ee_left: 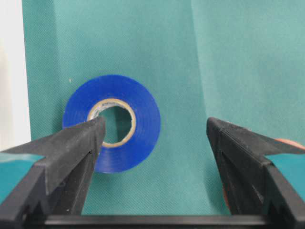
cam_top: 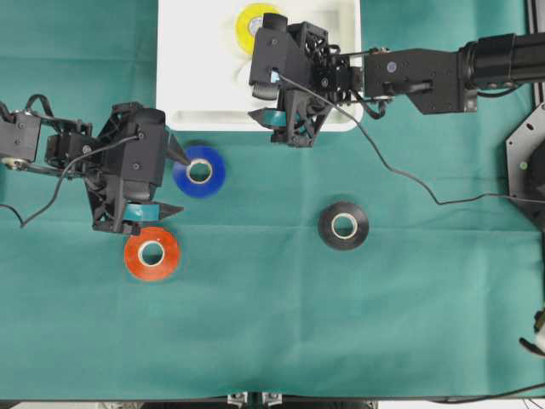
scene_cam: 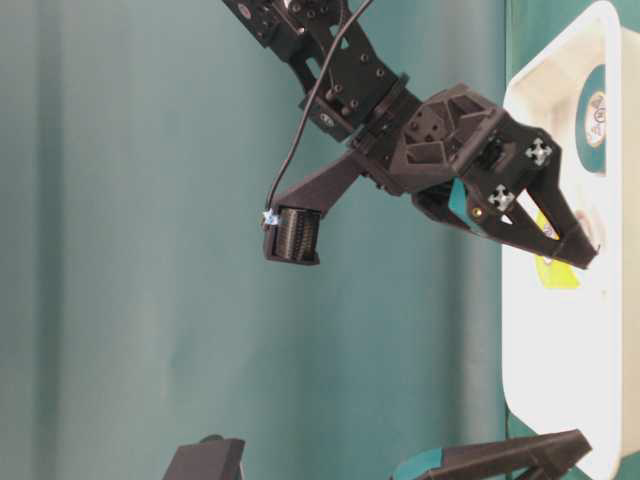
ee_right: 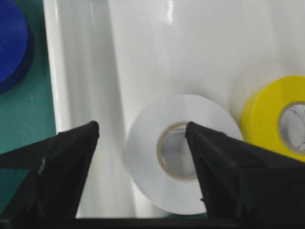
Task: Put the tape alternately from left to right into the white case.
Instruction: 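Open the right gripper to release the white tape, then withdraw the right gripper toward the black tape roll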
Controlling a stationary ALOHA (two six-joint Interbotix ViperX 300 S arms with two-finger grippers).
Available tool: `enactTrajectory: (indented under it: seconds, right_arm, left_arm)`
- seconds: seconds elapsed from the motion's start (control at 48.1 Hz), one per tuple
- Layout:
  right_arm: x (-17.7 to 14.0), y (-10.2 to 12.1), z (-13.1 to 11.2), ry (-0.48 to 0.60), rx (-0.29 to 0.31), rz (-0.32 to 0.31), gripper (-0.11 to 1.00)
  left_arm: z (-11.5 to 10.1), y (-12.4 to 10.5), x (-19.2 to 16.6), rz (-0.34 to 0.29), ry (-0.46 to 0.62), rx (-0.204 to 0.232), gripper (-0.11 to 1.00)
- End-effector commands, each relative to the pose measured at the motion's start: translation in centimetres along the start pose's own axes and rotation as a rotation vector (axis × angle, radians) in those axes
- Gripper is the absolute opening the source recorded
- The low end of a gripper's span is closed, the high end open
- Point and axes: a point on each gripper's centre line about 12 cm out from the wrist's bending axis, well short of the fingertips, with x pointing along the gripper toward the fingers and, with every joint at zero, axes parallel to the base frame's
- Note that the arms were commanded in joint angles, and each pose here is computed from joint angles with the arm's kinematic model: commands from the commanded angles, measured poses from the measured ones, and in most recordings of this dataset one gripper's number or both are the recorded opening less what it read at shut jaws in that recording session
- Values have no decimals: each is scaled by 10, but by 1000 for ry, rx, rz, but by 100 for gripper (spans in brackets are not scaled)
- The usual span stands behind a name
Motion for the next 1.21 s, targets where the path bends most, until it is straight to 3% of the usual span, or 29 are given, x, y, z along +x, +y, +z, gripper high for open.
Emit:
enactTrajectory:
  seconds: [0.0,0.52,0.728,1.186]
  right_arm:
    - [-6,1,11,-35,-1,4,81]
    - [-16,7,17,-58,-7,15,81]
    - [-40,28,23,-104,-41,58,80]
    - [-74,81,-8,-118,-136,188,80]
  left_arm:
    - [13,-1,-5,-1,-43,-1,86]
    - [14,-1,-5,-2,-45,0,86]
    - [13,-1,-5,-2,-42,0,87]
    - [13,-1,-5,-2,-40,0,86]
